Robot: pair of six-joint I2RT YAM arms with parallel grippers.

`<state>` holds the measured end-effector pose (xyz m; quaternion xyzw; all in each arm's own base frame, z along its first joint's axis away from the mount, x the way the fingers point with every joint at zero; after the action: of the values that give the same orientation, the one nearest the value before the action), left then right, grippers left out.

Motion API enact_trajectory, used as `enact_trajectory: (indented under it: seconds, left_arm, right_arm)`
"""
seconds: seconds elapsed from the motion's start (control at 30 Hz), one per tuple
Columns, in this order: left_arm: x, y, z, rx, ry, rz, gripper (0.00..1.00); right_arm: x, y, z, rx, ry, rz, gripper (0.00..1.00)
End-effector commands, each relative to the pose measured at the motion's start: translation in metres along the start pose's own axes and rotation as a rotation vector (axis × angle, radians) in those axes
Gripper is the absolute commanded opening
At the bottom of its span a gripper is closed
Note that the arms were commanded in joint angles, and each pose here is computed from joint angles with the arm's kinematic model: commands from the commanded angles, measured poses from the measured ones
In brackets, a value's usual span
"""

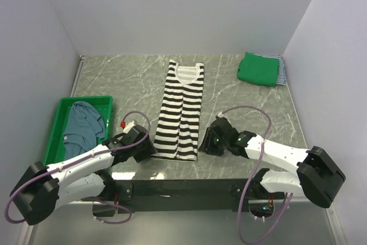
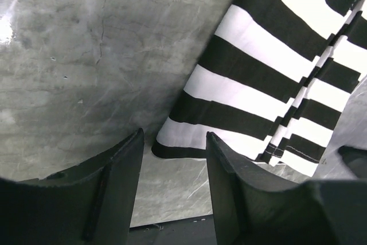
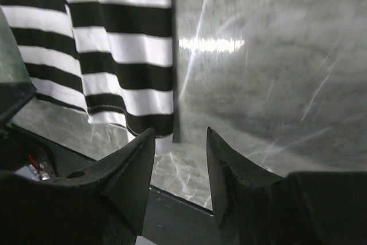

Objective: Fold and stack the tank tops
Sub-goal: Fold the tank top

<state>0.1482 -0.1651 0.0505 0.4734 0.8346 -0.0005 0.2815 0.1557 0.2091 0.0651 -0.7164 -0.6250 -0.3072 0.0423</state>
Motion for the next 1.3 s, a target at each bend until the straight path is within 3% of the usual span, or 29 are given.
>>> enact_trajectory:
  seconds: [0.0,0.57,0.73,0.93,1.07,1.27]
  left_arm:
    - [0.016,-0.003,0.001,0.000,0.087,0.004,0.53]
    - [0.027,-0.009,0.010,0.028,0.150,0.033,0.48]
    - [0.031,-0.012,0.012,0.041,0.158,0.044,0.44]
    - [0.030,-0.018,0.012,0.062,0.147,0.076,0.25]
    - [0.028,-0.020,0.007,0.070,0.133,0.085,0.01]
    - [0.019,-0.033,-0.009,0.088,0.095,0.095,0.01]
  right_arm:
    - [0.016,-0.008,0.000,-0.003,0.080,0.074,0.48]
    - [0.014,-0.041,0.024,0.075,0.081,0.123,0.47]
    - [0.005,-0.046,0.029,0.077,0.051,0.114,0.36]
    - [-0.002,-0.044,0.025,0.056,0.027,0.092,0.13]
    - [-0.002,-0.038,0.018,0.030,0.010,0.040,0.04]
    - [-0.002,-0.052,-0.002,0.060,-0.009,-0.039,0.00]
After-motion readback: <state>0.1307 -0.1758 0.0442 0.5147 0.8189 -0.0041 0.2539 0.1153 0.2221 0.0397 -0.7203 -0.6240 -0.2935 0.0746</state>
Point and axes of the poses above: each gripper's point midway between its finger pads, its own z axis out along the fingers, its own x axis along the line the jaws close on, y = z × x, the point moved 3 cm from there along -z, back along the fingers, and after that the axes turned 3 degrees about -z, right-handed, at the moved point
